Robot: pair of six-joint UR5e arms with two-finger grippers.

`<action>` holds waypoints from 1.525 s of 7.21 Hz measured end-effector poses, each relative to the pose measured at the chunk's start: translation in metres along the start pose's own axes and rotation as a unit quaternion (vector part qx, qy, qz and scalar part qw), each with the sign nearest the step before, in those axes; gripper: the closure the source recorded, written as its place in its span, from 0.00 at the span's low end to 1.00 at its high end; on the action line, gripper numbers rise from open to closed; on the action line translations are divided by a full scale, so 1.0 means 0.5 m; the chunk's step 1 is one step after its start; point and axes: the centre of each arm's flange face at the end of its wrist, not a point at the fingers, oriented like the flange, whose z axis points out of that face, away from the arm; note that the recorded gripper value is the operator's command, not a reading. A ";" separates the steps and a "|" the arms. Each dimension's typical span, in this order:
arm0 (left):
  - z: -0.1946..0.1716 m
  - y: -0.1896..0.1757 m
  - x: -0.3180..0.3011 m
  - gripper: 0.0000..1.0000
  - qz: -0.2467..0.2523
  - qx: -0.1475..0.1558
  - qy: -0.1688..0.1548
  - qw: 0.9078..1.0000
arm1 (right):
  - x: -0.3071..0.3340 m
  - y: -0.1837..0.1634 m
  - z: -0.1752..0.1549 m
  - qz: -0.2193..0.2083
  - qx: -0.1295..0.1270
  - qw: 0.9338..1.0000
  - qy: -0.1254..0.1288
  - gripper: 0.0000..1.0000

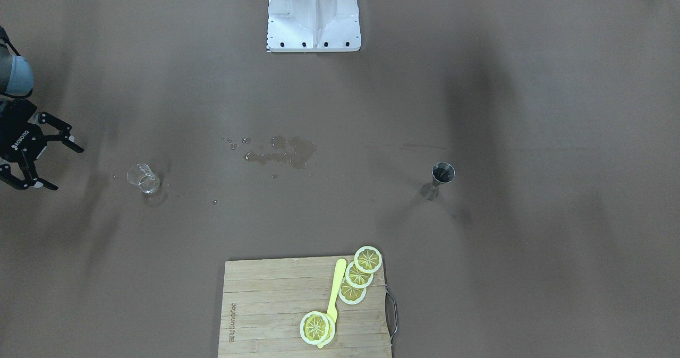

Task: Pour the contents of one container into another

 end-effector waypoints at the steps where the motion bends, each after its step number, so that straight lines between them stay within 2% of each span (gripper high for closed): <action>1: -0.004 -0.018 0.033 0.02 -0.008 -0.001 0.011 1.000 | -0.015 -0.008 0.007 -0.010 0.021 1.000 -0.004 0.00; 3: -0.015 -0.031 0.144 0.02 -0.050 -0.007 0.036 0.998 | -0.041 -0.003 0.020 -0.023 0.062 0.998 -0.012 0.00; 5: -0.024 -0.044 0.286 0.02 -0.090 -0.012 0.053 0.995 | -0.054 0.004 0.052 -0.026 0.105 0.994 -0.034 0.00; 8: -0.014 -0.028 0.535 0.02 -0.146 -0.019 0.092 0.985 | -0.053 0.017 0.084 -0.021 0.148 0.987 -0.067 0.00; 9: -0.001 -0.004 0.611 0.02 -0.149 -0.013 0.103 0.983 | -0.048 0.023 0.096 -0.019 0.154 0.985 -0.077 0.00; 11: 0.038 0.082 0.746 0.02 -0.122 0.024 0.104 0.987 | -0.031 0.030 0.120 -0.026 0.166 0.982 -0.082 0.00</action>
